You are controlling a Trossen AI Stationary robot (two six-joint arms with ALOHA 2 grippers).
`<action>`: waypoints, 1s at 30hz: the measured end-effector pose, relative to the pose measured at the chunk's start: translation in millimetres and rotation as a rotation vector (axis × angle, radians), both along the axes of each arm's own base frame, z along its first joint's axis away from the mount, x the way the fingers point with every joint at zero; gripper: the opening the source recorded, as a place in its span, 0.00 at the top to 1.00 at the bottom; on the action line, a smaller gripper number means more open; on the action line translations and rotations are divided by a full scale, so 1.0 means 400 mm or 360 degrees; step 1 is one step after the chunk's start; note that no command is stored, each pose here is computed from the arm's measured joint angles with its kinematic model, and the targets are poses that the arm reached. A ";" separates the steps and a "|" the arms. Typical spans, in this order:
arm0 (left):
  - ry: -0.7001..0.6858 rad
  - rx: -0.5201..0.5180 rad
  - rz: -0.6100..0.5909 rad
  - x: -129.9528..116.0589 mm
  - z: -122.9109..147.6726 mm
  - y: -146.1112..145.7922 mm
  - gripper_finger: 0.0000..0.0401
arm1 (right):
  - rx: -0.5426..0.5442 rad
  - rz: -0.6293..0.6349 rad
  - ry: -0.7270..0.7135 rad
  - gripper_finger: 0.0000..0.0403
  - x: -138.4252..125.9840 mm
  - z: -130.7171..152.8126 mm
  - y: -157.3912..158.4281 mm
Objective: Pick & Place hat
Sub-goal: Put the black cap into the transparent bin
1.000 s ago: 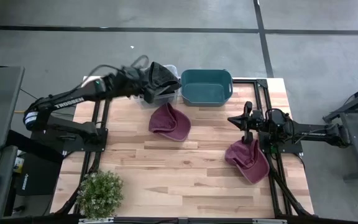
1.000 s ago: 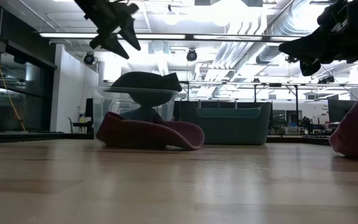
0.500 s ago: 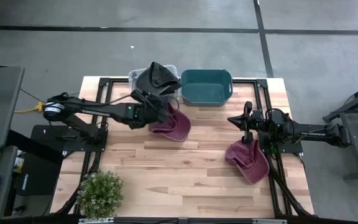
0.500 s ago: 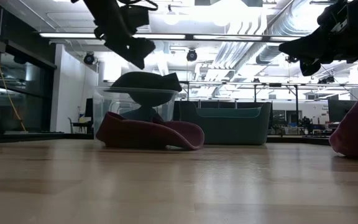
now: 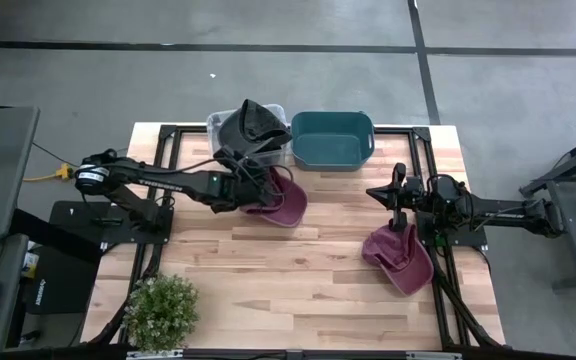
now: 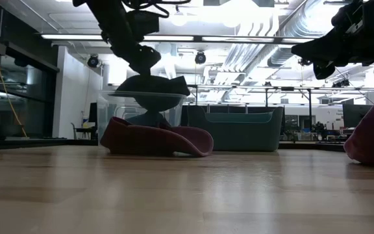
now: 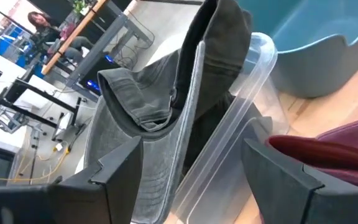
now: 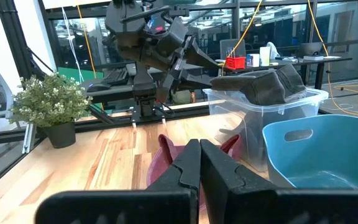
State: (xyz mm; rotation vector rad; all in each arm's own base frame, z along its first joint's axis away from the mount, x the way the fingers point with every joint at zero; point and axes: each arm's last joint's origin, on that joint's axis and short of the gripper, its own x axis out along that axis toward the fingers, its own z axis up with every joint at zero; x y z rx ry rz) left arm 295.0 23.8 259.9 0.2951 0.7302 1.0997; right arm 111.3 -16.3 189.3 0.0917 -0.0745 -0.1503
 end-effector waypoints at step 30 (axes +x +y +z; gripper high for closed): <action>0.0005 -0.0074 0.0145 -0.020 -0.011 0.046 0.96 | 0.0000 0.0000 0.0001 1.00 0.000 0.000 0.000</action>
